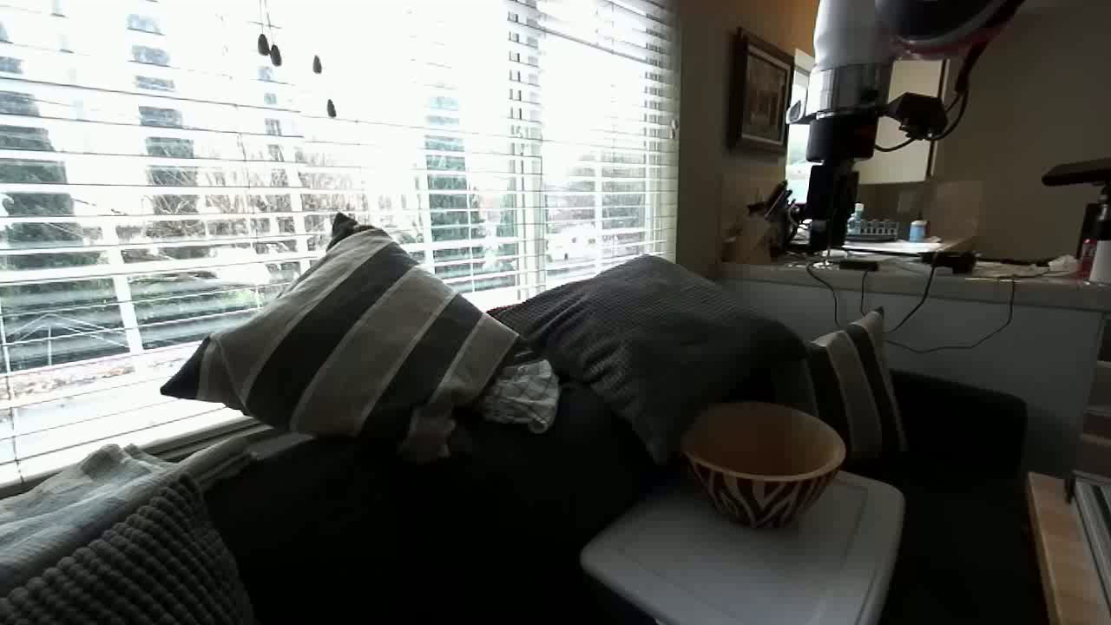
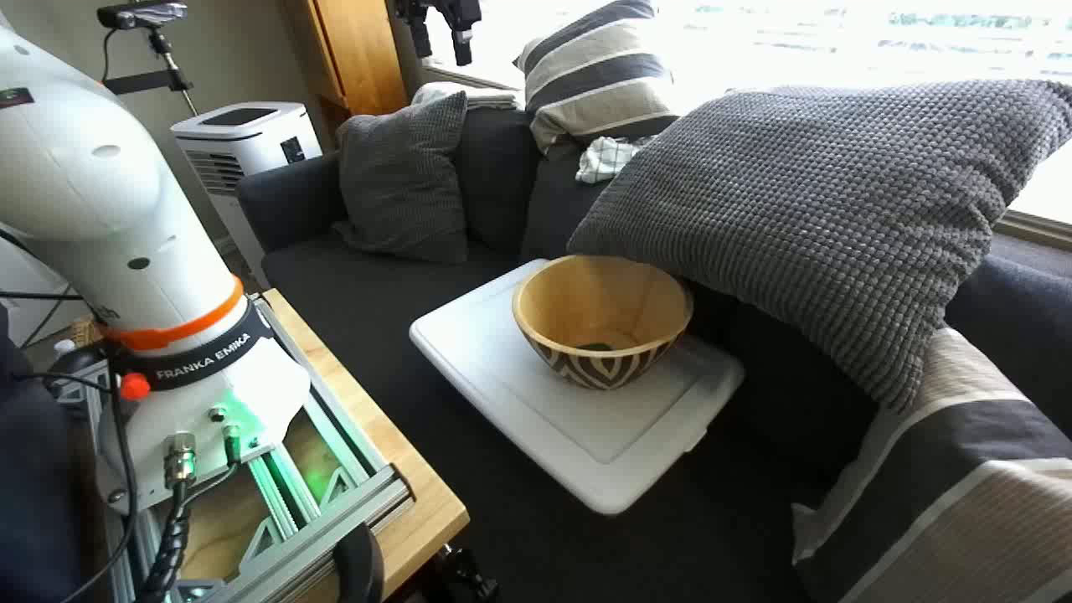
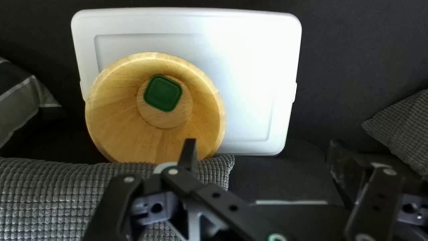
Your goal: Move the transparent bowl to the left
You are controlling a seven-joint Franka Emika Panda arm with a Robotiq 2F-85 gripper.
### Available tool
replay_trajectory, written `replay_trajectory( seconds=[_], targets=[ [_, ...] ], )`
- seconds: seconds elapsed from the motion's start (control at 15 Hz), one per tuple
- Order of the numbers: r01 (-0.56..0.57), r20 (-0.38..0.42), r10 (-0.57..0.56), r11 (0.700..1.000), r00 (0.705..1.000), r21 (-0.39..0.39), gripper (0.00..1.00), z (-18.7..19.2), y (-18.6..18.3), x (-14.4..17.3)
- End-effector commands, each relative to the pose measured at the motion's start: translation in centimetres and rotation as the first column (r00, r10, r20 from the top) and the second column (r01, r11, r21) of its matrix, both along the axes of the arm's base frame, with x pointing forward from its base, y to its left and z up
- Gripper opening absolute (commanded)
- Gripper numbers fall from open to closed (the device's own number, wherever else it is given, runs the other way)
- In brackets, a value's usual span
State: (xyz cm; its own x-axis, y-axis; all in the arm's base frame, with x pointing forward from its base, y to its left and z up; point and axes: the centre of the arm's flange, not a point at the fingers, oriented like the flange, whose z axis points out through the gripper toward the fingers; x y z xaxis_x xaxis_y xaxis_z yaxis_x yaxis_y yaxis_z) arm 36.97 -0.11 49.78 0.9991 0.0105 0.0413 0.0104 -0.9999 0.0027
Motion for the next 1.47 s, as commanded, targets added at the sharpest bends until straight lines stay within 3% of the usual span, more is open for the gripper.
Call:
replay_trajectory(
  seconds=[0.0,1.13,1.4],
  targets=[
    [0.000,0.000,0.000,1.000,1.000,0.000,1.00,0.0,0.0,0.0],
    [0.000,-0.001,0.000,1.000,1.000,0.000,1.00,0.0,0.0,0.0],
    [0.198,0.061,-0.204,0.975,0.977,0.102,1.00,0.5,-1.5,3.6]
  ],
)
